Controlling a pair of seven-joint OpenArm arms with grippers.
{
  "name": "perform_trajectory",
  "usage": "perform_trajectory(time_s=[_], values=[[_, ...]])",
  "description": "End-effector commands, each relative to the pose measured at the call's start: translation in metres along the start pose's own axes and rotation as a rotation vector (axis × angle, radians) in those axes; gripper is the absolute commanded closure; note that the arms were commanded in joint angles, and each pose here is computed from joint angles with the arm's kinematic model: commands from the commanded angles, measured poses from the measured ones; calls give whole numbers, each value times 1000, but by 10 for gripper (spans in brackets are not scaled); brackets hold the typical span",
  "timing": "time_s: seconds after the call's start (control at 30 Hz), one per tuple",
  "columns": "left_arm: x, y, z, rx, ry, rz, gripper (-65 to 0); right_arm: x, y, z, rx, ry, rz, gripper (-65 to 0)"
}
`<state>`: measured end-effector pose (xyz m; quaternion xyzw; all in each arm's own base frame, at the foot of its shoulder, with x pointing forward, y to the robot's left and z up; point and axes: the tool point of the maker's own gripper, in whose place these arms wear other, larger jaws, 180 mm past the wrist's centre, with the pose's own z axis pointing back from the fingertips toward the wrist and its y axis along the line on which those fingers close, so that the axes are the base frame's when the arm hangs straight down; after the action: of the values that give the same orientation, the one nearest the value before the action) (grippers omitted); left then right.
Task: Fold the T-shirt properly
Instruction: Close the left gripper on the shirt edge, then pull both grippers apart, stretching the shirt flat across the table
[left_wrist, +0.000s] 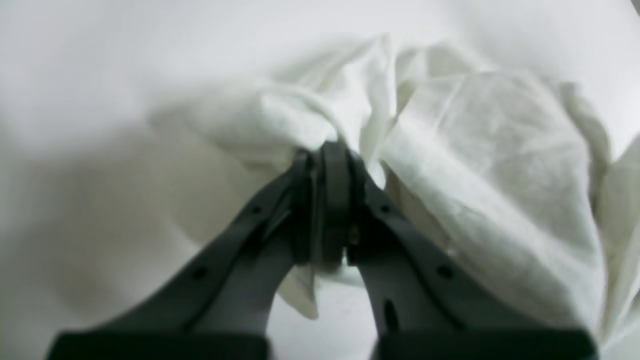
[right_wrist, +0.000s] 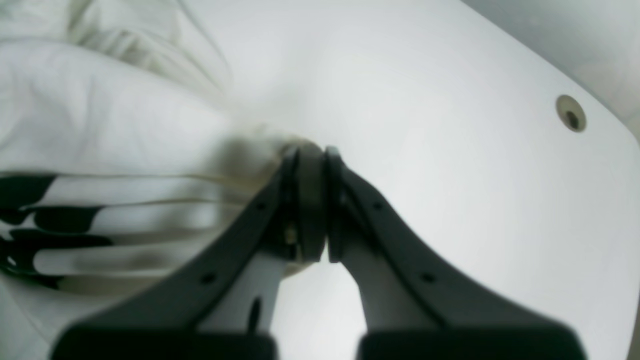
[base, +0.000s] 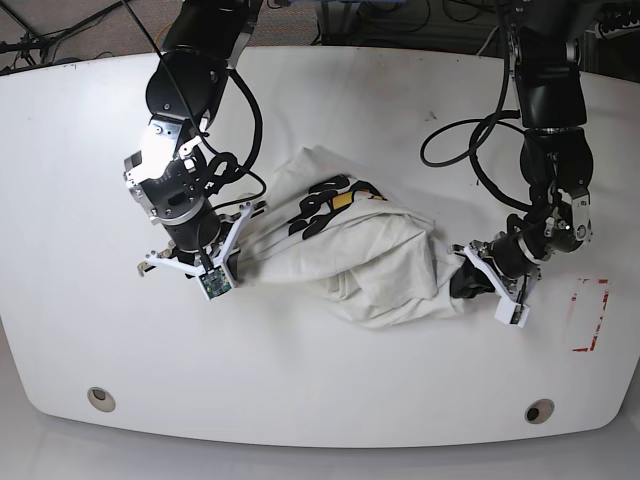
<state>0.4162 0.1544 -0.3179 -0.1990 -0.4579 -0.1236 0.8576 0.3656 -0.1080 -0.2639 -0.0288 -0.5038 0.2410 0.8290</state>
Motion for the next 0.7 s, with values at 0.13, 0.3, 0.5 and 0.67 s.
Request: perform_trajectory(time_s=[0.13,0.3,0.5,0.67], values=[[57,6,41,55,-127,-154,0,44,-31,2,-73,-117,-7,-14],[88,1,66,81,-186,-268,0,65,-47,-3,-97,-133,4,-14],[124,-8,90,109,-258,-390,0,97,-69,-8,-125,-174,28,-16],[154,-6,112,154,-312,-465,0,120,-87,-11,-145,-204,39,-16]])
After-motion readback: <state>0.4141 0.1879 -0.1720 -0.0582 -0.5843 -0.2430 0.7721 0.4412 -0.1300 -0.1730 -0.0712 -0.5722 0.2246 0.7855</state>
